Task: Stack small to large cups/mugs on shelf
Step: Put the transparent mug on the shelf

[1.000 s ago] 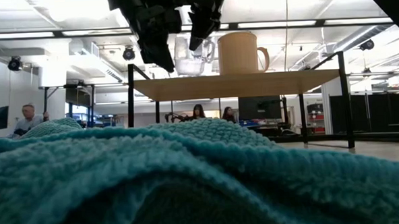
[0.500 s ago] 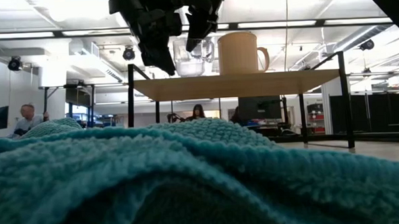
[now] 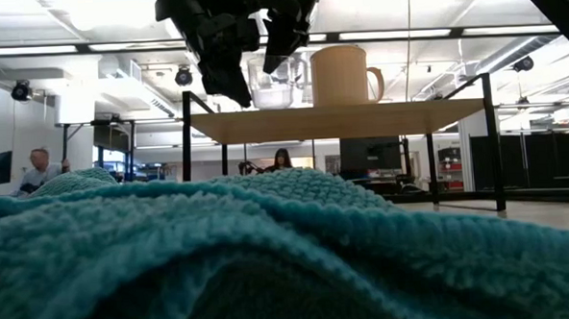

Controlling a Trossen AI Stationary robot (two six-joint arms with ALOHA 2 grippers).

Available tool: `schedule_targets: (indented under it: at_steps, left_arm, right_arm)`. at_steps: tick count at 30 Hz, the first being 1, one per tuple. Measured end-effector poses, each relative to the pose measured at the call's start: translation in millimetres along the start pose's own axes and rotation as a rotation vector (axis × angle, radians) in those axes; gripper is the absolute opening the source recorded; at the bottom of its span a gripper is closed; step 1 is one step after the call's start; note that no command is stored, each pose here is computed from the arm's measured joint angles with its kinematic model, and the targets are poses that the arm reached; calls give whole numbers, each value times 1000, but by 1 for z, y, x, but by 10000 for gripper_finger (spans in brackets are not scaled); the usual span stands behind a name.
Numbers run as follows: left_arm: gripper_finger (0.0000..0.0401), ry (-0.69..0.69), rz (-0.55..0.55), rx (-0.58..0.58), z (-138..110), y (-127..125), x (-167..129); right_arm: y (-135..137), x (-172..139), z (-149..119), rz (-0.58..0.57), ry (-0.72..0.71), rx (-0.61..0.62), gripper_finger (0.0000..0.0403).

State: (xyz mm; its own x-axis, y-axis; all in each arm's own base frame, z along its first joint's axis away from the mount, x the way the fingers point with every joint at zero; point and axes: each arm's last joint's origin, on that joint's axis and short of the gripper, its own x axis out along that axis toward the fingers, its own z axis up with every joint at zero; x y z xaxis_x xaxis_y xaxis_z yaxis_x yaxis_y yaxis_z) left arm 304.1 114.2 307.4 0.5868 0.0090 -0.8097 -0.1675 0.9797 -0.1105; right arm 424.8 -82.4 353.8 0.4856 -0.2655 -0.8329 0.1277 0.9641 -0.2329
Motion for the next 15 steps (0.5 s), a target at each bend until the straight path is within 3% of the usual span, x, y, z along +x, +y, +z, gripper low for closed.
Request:
schedule_targets:
  at_steps: [15]
  left_arm:
    - [81,18,3,-7,-3,3,0]
  right_arm:
    - [0,0,2,-5,-23,6,82]
